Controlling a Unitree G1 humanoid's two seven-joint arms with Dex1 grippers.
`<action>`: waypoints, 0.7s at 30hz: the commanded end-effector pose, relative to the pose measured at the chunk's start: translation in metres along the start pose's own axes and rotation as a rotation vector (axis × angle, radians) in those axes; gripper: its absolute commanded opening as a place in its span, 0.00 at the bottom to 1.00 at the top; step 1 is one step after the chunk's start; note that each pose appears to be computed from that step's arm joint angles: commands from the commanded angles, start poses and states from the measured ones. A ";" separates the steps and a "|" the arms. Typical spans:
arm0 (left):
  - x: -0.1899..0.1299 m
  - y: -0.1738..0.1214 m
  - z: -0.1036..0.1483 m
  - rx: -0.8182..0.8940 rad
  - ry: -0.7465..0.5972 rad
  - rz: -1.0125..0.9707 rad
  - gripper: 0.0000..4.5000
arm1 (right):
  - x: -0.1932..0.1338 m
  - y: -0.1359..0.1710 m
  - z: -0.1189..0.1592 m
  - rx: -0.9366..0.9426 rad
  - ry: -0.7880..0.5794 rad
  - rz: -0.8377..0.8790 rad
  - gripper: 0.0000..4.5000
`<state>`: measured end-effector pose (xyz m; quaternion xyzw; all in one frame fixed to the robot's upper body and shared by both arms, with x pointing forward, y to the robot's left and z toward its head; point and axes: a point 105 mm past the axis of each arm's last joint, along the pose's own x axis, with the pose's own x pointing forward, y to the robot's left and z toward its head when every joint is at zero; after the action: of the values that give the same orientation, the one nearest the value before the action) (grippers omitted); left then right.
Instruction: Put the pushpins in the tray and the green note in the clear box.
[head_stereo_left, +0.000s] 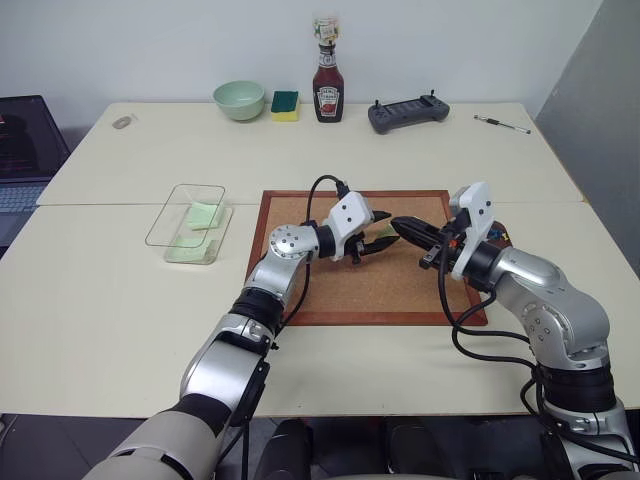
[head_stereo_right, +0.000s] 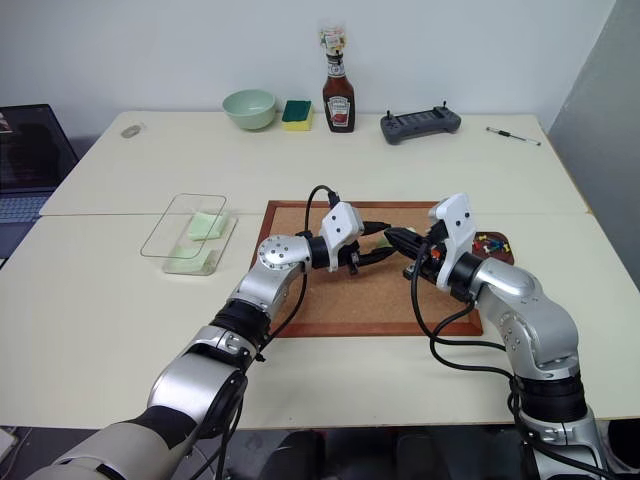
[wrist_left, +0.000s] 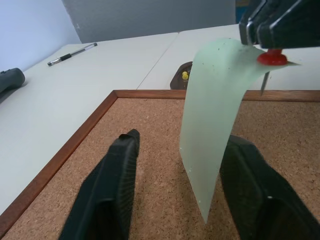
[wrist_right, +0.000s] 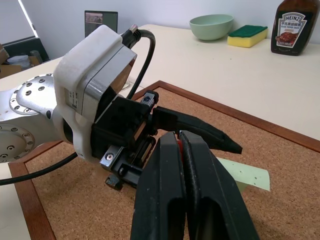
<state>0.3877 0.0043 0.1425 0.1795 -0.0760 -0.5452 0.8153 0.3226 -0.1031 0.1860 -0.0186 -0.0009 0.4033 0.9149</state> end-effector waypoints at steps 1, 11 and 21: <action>0.003 0.000 0.016 0.029 -0.066 -0.007 0.33 | -0.001 0.008 0.015 -0.030 -0.052 0.023 0.00; 0.002 -0.011 0.017 -0.035 -0.098 -0.072 0.00 | 0.000 0.007 0.014 -0.030 -0.051 0.016 0.00; -0.003 -0.015 0.015 -0.050 -0.100 -0.073 0.00 | 0.001 0.002 0.016 -0.012 -0.066 -0.016 0.00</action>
<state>0.3695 -0.0016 0.1361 0.1408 -0.0683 -0.5887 0.7931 0.3243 -0.1022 0.1860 -0.0118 -0.0031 0.3938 0.9191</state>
